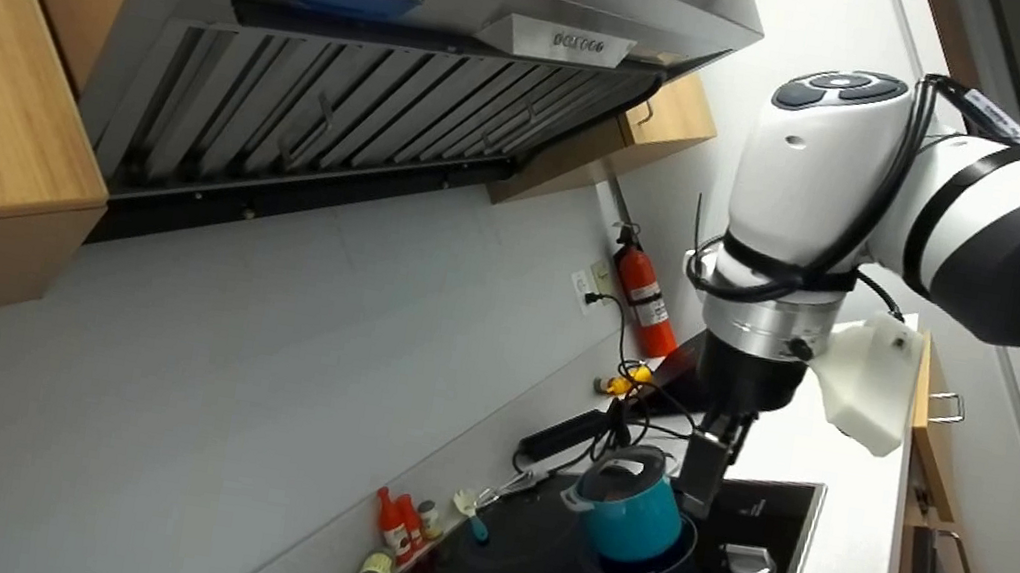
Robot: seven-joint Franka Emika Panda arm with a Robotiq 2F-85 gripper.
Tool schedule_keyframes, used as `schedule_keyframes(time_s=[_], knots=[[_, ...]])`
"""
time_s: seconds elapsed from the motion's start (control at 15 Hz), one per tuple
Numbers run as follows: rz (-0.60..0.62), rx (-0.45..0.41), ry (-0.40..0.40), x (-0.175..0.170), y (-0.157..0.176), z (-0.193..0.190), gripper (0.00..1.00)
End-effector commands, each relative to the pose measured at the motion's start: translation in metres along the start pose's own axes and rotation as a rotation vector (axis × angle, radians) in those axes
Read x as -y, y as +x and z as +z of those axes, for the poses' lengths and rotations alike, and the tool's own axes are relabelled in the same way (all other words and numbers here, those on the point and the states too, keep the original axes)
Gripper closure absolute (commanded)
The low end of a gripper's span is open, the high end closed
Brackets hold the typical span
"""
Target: Place the lid on the pot
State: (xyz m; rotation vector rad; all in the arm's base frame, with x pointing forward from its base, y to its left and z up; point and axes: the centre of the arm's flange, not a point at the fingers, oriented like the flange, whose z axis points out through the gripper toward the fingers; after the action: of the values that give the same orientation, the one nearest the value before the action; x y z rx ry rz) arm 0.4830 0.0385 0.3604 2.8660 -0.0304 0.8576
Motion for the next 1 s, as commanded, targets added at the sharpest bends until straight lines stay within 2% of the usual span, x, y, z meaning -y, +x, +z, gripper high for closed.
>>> schedule_keyframes(time_s=[0.0, 0.4, 0.93], knots=[[0.027, 0.024, 0.024, 0.008, -0.034, -0.039, 0.0], [0.058, 0.042, 0.023, 0.011, -0.061, -0.071, 0.0], [0.121, -0.017, 0.019, 0.0, -0.072, -0.107, 0.0]])
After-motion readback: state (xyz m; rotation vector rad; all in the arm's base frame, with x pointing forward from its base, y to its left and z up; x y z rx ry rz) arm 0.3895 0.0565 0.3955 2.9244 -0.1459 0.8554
